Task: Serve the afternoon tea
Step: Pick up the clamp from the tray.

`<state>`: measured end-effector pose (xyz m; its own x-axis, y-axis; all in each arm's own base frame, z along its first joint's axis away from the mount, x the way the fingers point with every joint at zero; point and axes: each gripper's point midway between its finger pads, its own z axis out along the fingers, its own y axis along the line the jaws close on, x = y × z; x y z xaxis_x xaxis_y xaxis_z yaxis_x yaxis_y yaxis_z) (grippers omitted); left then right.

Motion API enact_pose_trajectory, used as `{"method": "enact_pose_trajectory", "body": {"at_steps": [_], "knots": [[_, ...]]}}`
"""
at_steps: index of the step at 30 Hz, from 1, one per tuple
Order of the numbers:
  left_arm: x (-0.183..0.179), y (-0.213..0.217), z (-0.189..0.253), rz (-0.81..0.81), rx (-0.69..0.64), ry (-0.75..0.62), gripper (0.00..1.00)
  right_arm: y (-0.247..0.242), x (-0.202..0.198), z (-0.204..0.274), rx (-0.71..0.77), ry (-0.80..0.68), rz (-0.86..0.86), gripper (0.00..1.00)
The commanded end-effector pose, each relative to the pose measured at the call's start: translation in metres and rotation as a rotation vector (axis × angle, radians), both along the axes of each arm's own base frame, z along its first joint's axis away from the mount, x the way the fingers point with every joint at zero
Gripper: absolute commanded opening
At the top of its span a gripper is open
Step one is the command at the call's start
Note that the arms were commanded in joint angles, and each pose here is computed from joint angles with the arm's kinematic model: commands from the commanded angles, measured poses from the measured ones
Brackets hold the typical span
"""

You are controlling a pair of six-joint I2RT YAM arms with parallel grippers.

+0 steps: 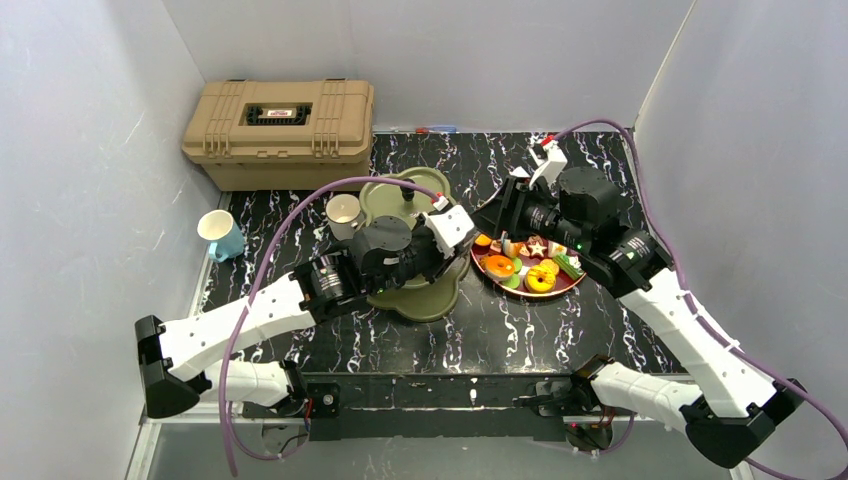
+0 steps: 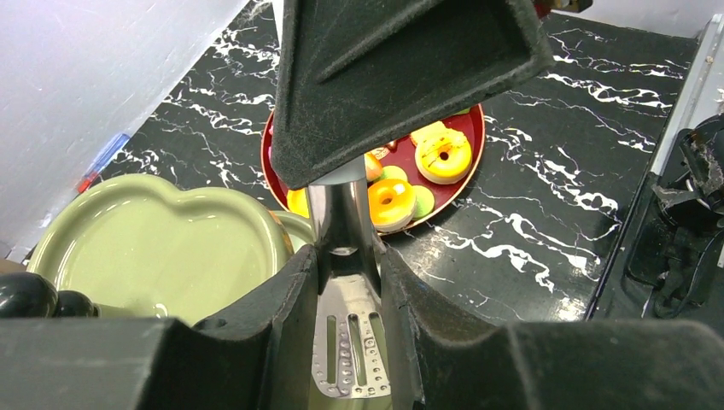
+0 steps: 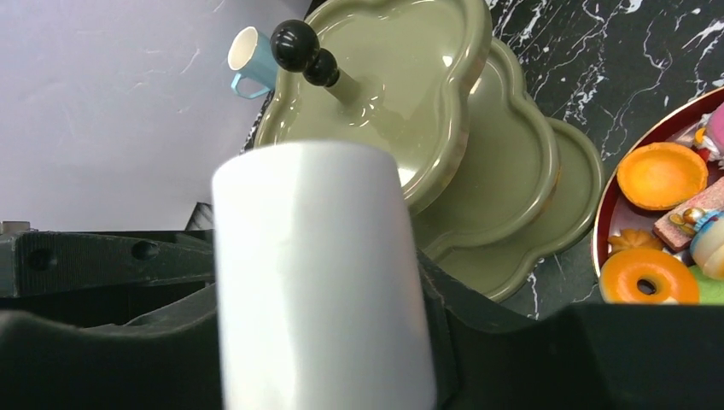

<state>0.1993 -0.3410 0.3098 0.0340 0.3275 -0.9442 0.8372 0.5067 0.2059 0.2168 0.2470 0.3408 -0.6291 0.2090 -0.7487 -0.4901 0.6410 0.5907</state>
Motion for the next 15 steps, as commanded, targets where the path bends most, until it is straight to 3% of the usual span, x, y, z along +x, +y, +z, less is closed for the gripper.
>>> {"method": "enact_pose_trajectory", "body": {"at_steps": [1,3,4,6,7,10,12,15], "knots": [[-0.016,-0.006,0.026,-0.084,-0.084,-0.035,0.00,0.011,-0.006,0.021,0.071,-0.046,0.055,0.53],[-0.018,-0.007,0.025,-0.100,-0.084,-0.031,0.00,0.009,-0.005,0.021,0.067,-0.051,0.045,0.45],[-0.019,-0.008,0.023,-0.106,-0.079,-0.024,0.08,0.008,-0.004,0.021,0.065,-0.057,0.038,0.43],[-0.020,-0.009,0.023,-0.106,-0.075,-0.011,0.48,0.003,-0.003,0.021,0.047,-0.073,0.019,0.41],[-0.018,-0.009,0.025,-0.096,-0.069,-0.008,0.62,0.000,-0.001,0.019,0.028,-0.082,0.004,0.41],[-0.015,-0.006,0.029,-0.083,-0.037,0.006,0.89,-0.017,0.006,0.016,-0.063,-0.107,-0.058,0.39],[-0.013,0.000,0.037,-0.079,-0.038,0.013,0.97,-0.032,0.010,0.010,-0.141,-0.118,-0.110,0.35],[-0.005,0.011,0.045,-0.042,-0.064,0.056,0.98,-0.053,0.013,0.005,-0.220,-0.144,-0.183,0.27]]}}
